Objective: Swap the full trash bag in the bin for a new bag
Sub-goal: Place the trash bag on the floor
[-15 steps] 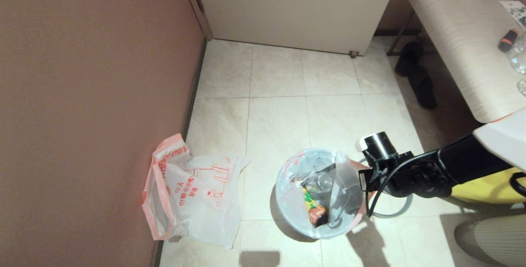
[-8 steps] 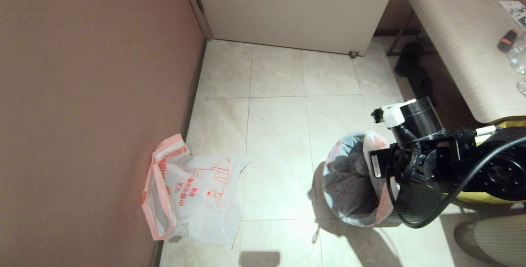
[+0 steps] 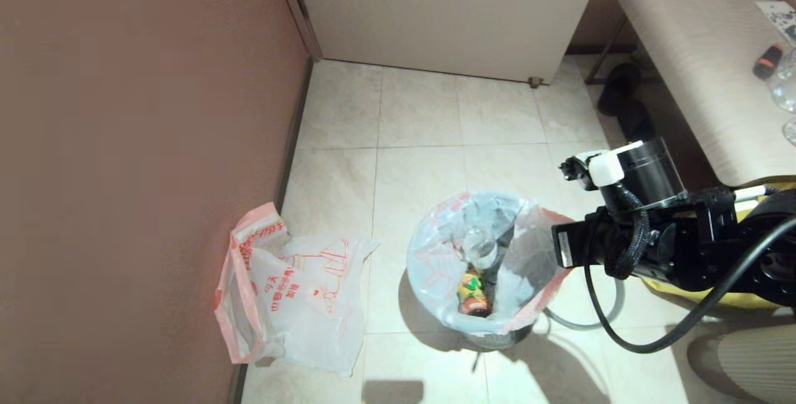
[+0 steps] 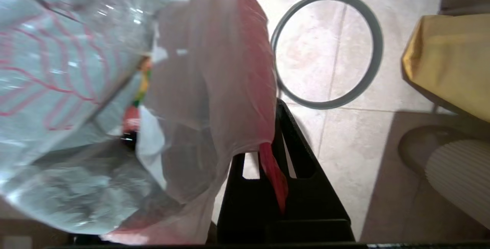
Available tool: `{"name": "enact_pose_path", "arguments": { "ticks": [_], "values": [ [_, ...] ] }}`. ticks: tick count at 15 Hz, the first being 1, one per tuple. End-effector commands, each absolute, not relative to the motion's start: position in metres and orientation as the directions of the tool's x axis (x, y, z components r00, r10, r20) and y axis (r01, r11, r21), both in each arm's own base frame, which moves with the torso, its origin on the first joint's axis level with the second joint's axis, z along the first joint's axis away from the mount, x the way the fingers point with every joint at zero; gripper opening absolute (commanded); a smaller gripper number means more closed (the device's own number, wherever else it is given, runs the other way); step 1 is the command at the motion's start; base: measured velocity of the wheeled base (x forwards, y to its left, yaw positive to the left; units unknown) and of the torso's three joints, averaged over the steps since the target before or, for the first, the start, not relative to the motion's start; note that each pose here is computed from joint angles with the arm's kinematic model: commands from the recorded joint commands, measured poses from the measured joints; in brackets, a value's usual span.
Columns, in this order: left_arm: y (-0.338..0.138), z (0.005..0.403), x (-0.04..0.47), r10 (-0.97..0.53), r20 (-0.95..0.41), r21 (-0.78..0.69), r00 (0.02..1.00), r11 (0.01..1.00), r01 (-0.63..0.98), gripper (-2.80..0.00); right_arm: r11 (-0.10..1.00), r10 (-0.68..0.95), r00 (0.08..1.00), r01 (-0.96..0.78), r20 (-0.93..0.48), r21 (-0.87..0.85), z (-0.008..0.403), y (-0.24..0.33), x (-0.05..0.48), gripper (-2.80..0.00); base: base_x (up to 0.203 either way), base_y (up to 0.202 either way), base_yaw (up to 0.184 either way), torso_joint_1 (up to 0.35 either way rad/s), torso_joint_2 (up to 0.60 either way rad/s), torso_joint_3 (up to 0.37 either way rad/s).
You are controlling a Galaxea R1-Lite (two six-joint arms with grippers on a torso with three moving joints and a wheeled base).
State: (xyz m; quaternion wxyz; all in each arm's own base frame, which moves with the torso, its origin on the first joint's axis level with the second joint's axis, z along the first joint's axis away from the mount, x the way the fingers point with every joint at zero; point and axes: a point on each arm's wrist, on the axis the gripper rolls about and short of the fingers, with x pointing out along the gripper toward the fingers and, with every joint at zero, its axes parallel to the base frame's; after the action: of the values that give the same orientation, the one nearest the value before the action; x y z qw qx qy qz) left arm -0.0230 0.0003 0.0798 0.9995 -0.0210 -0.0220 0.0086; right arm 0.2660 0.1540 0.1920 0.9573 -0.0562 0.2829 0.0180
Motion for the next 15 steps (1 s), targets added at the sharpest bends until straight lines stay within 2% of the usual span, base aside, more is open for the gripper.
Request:
{"name": "enact_pose_path", "arguments": {
  "ticks": [1,4,7,9,11,15],
  "values": [
    [0.000,0.080,-0.023,0.020,0.043,-0.043,0.999,0.999,-0.018,-2.80,0.990,0.010,0.812,-0.089,-0.584,-0.107,0.176,0.160,0.275,-2.80,0.000,0.000,0.000,0.000,0.00,0.000],
    [0.000,0.080,-0.023,0.018,0.043,-0.043,0.999,0.999,-0.017,-2.80,0.985,0.074,0.767,-0.156,-0.637,-0.073,0.142,0.174,0.294,-2.80,0.000,0.000,0.000,0.000,0.00,0.000],
    [0.000,0.080,-0.023,0.019,0.043,-0.043,0.999,0.999,-0.017,-2.80,0.979,0.079,0.694,-0.189,-0.715,-0.076,0.058,0.190,0.323,-2.80,0.000,0.000,0.000,0.000,0.00,0.000],
    [0.000,0.080,-0.023,0.020,0.043,-0.042,0.999,0.999,-0.018,-2.80,0.979,0.060,0.680,-0.183,-0.731,-0.091,0.012,0.193,0.333,-2.80,0.000,0.000,0.000,0.000,0.00,0.000],
    [0.000,0.080,-0.023,0.020,0.043,-0.043,0.999,0.999,-0.018,-2.80,0.982,0.026,0.692,-0.151,-0.721,-0.110,-0.002,0.185,0.342,-2.80,0.000,0.000,0.000,0.000,0.00,0.000],
    [0.000,0.080,-0.023,0.020,0.043,-0.042,0.999,0.999,-0.018,-2.80,0.980,0.040,0.721,-0.162,-0.692,-0.112,0.009,0.189,0.348,-2.80,0.000,0.000,0.000,0.000,0.00,0.000]
  ]
}}
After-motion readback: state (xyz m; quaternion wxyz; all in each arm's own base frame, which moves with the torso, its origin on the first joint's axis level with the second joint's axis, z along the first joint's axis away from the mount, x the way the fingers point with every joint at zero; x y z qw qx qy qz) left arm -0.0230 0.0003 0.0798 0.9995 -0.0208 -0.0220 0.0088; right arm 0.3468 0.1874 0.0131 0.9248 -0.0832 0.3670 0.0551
